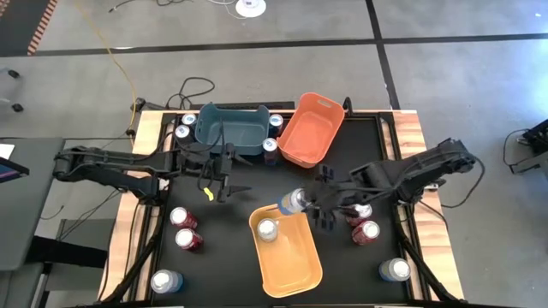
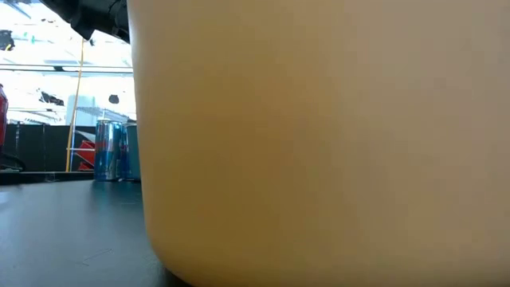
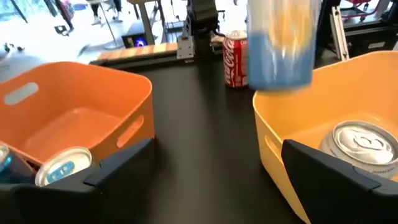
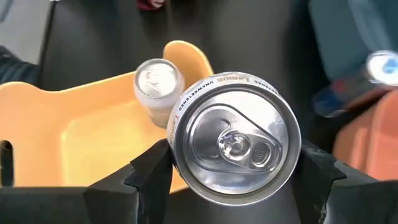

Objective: Sort soda cans
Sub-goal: Put the blue white soda can into the yellow bin

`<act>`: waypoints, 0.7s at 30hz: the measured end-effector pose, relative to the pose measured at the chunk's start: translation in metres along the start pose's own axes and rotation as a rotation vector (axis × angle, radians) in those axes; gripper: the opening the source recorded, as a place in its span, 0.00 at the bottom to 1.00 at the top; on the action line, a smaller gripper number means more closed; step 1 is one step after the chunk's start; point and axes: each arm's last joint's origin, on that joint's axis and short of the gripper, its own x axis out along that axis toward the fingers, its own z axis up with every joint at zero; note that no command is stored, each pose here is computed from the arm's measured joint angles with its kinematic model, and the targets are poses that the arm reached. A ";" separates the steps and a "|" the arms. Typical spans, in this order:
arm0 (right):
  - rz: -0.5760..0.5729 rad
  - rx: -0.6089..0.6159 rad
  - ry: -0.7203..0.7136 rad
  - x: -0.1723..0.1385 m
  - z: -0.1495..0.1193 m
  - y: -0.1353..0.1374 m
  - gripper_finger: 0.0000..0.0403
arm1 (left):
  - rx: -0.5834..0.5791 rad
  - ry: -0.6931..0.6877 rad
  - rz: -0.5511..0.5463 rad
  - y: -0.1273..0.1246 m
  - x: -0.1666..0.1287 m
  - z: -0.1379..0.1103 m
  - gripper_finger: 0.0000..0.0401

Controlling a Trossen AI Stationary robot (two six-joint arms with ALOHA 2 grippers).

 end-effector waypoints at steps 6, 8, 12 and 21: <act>0.119 0.000 0.106 0.029 0.007 0.013 0.63 | 0.014 -0.022 0.005 0.000 0.000 0.002 0.87; 0.135 0.006 0.165 0.039 0.007 0.014 0.63 | 0.014 -0.024 0.006 0.000 0.000 0.002 0.87; 0.112 0.012 0.236 0.058 0.006 0.013 0.63 | 0.014 -0.021 0.005 0.000 0.000 0.002 0.87; 0.085 0.036 0.370 0.103 -0.001 0.005 0.63 | 0.006 -0.005 0.002 -0.001 0.000 -0.003 0.87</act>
